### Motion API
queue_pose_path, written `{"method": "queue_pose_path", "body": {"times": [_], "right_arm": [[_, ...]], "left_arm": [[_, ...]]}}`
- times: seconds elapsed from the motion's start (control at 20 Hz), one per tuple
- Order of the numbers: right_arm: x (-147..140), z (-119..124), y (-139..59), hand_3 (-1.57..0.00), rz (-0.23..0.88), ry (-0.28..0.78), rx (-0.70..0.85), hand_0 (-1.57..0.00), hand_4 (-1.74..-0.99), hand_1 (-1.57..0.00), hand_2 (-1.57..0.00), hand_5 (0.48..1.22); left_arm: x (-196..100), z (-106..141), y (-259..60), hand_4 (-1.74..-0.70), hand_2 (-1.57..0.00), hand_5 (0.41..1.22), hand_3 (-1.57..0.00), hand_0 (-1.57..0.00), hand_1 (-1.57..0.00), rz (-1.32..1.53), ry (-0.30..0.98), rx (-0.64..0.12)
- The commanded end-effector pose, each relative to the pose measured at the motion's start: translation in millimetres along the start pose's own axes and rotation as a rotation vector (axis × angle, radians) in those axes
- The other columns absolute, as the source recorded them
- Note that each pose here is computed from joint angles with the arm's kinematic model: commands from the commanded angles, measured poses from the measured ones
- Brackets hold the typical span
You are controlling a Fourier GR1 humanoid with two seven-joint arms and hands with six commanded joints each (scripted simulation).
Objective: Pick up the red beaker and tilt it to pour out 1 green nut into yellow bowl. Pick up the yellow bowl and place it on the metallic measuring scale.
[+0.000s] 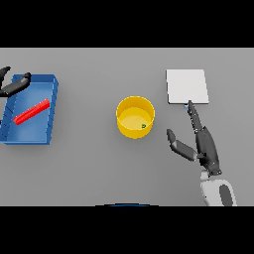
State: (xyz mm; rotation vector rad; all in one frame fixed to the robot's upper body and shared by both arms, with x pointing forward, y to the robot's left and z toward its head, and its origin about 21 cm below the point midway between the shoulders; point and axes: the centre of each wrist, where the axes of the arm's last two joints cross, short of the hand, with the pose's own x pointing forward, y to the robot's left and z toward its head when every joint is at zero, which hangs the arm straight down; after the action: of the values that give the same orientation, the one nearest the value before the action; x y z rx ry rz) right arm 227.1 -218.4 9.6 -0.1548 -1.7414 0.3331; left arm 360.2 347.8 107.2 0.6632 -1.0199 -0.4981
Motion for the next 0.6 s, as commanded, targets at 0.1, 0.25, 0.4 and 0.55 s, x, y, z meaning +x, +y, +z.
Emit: {"method": "queue_pose_path", "body": {"times": [0.1,0.25,0.4,0.55], "right_arm": [[8,-5,-0.6,0.0,0.084,0.019,0.021,0.0,-1.115,0.0,0.0,0.638],[11,-19,-7.9,0.0,0.193,-0.037,0.181,0.0,-1.088,0.0,0.0,0.665],[23,-41,-7.2,0.0,0.438,-0.043,0.302,0.0,-1.128,0.0,0.0,0.637],[35,-62,-2.9,0.0,0.652,-0.131,0.439,0.0,-1.142,0.0,0.0,0.627]], "left_arm": [[2,1,-4,-0.78,-0.04,0.635,-0.05,-0.05,-0.05,0.044,-0.056,0.014],[3,5,-11,-0.79,-0.02,0.657,-0.02,-0.03,-0.02,0.096,-0.105,0.004],[4,6,-12,-0.8,-0.01,0.673,-0.01,-0.01,-0.01,0.107,-0.103,0.002],[6,7,-19,-0.81,-0.01,0.687,-0.01,-0.01,-0.01,0.121,-0.099,-0.014]]}}
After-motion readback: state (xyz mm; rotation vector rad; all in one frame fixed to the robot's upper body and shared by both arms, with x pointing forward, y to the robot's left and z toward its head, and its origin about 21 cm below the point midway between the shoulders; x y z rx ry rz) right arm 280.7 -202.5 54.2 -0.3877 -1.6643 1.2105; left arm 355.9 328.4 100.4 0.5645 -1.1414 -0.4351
